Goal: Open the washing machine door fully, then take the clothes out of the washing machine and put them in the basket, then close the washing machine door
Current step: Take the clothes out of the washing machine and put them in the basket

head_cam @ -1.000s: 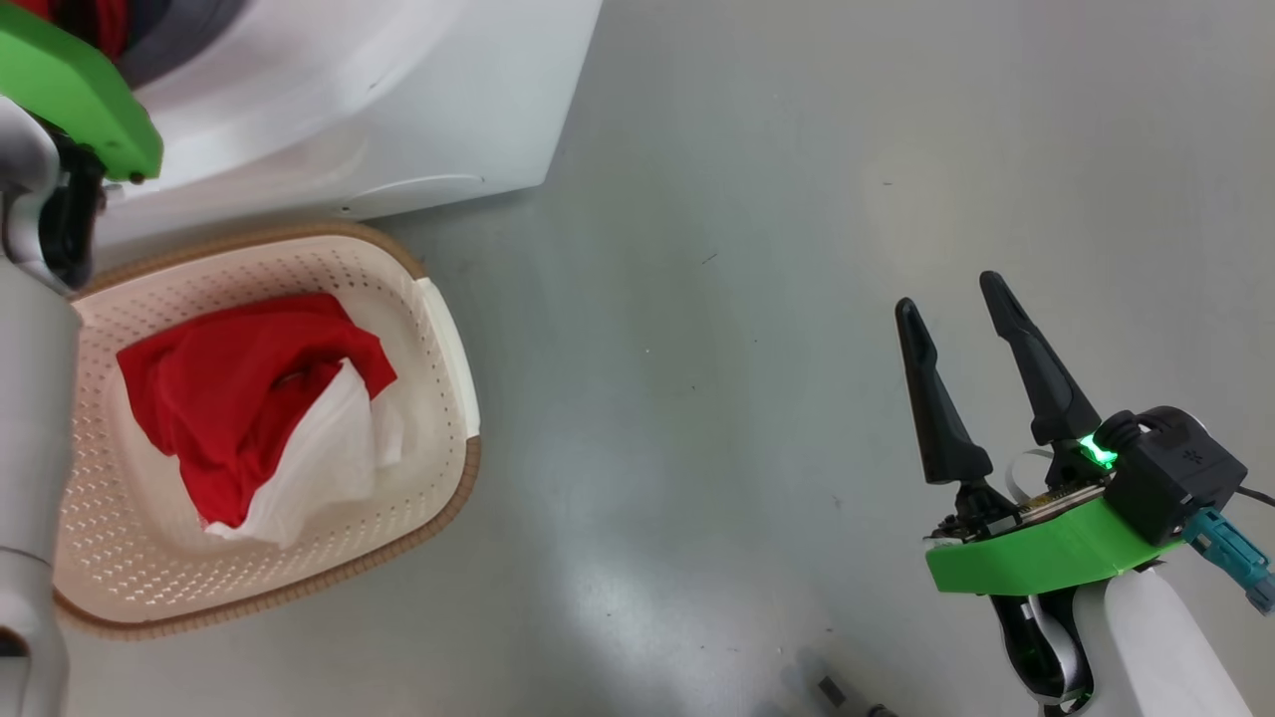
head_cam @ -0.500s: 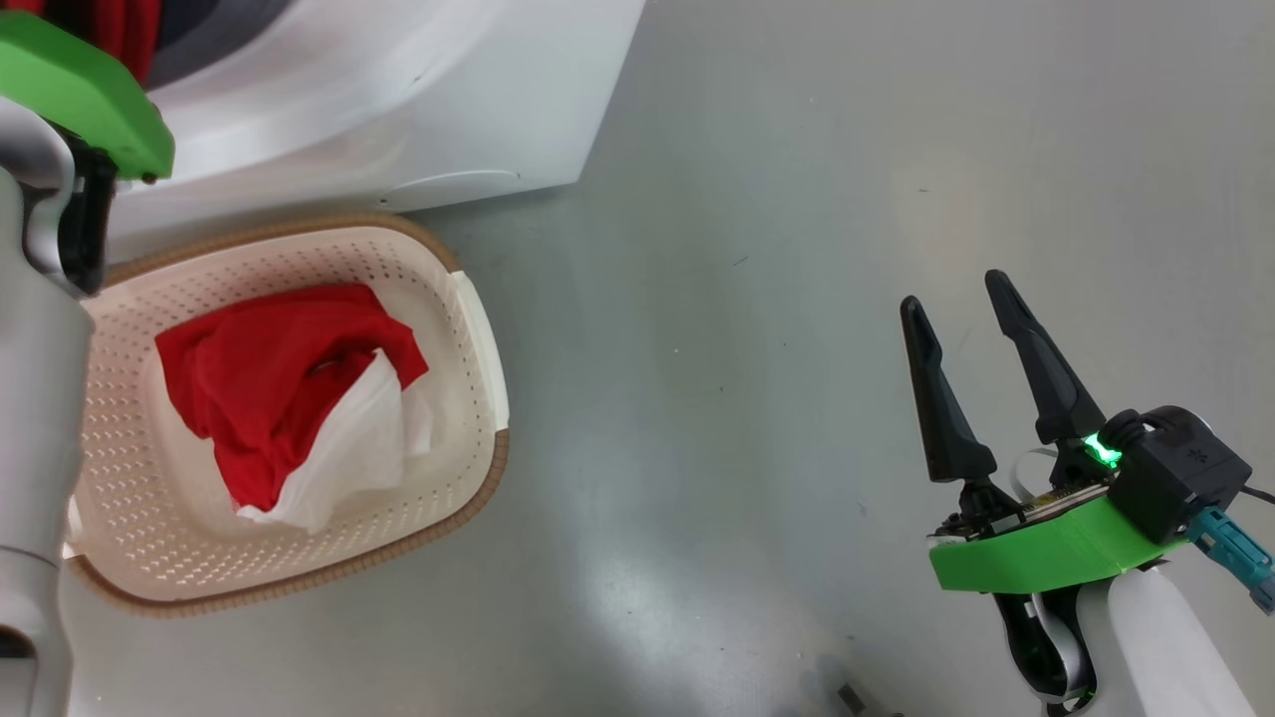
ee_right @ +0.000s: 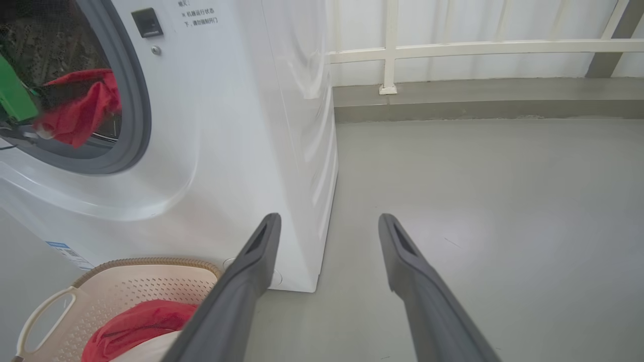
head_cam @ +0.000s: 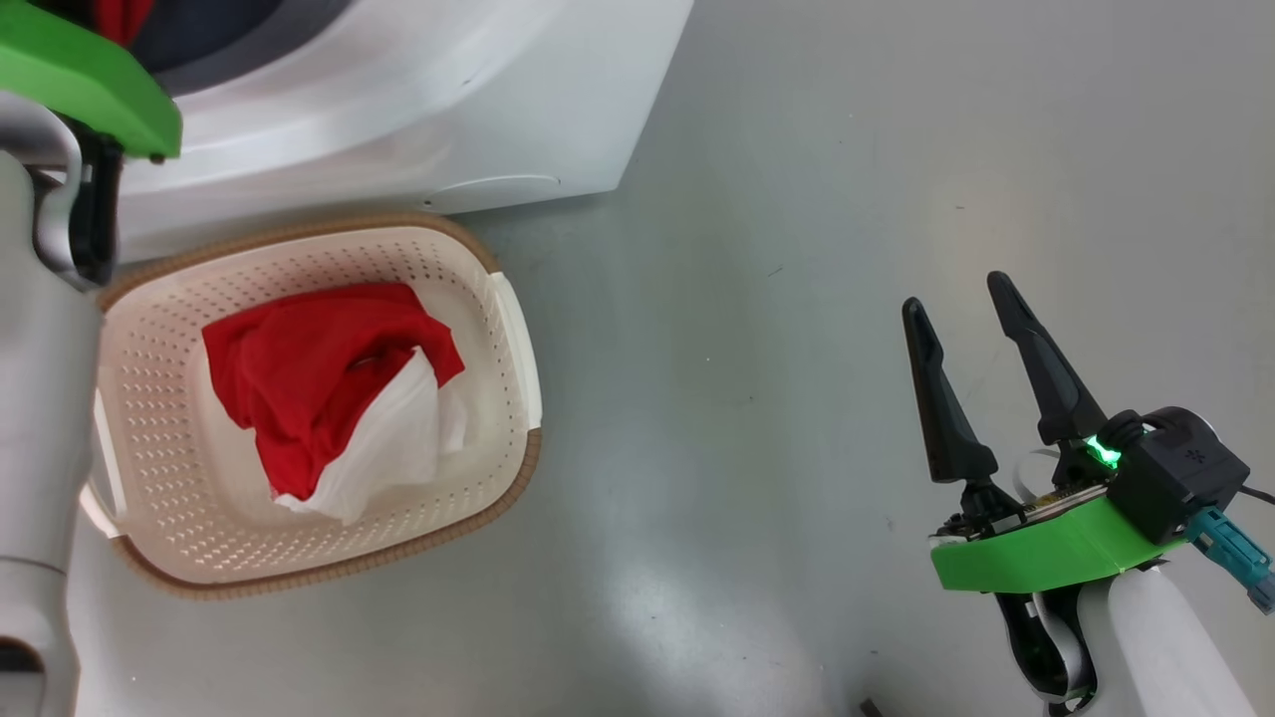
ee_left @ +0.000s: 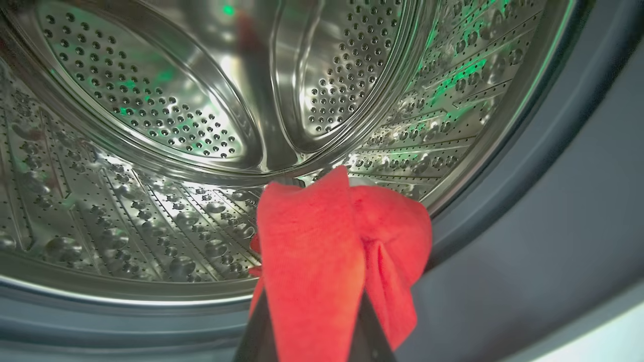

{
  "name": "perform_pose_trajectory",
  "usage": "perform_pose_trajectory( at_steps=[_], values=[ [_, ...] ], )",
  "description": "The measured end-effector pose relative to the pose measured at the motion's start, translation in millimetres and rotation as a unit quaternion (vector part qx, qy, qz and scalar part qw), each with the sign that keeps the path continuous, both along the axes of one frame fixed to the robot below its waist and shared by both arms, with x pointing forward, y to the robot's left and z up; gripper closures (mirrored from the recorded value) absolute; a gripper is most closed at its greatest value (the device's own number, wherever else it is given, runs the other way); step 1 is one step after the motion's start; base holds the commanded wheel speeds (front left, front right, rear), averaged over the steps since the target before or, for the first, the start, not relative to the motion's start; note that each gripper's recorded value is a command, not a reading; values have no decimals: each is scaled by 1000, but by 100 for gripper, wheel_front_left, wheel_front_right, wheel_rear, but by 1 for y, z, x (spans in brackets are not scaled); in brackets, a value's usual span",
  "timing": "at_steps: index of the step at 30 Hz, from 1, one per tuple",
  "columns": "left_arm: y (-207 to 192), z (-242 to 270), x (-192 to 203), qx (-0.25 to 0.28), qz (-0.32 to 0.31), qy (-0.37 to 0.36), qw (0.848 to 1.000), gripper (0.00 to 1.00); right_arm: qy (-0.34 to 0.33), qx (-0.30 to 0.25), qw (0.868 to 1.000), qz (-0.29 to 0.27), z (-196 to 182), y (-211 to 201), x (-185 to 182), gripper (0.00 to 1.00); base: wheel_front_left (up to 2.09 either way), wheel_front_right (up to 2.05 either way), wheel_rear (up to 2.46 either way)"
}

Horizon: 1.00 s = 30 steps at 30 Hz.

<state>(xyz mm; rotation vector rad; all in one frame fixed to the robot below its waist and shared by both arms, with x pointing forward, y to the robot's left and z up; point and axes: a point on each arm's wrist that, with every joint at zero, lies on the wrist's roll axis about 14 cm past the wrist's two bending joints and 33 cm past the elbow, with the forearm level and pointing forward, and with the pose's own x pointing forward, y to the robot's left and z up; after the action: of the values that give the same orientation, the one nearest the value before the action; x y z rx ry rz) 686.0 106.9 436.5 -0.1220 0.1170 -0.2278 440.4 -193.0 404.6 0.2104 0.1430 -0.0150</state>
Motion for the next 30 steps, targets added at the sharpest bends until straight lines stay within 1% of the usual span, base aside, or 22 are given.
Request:
perform_pose_trajectory(
  at_steps=[4, 13, 21, 30],
  values=[
    [5, 1, -7, 1, 4, -7, 1000, 100, -2, 1, 1000, 4, 0, 3, 1, 0, 0, 0, 0],
    [13, 21, -20, -7, 16, -45, 999, 100, -9, 3, 1000, 11, 4, 8, 4, 0, 0, 0, 0],
    [21, 27, -46, -8, 26, -63, 998, 100, -19, 7, 1000, 16, 12, 12, 6, 0, 0, 0, 0],
    [38, 48, -77, -12, 52, -92, 994, 100, -39, 2, 999, 19, 26, 13, 8, 0, 0, 0, 0]
  ],
)
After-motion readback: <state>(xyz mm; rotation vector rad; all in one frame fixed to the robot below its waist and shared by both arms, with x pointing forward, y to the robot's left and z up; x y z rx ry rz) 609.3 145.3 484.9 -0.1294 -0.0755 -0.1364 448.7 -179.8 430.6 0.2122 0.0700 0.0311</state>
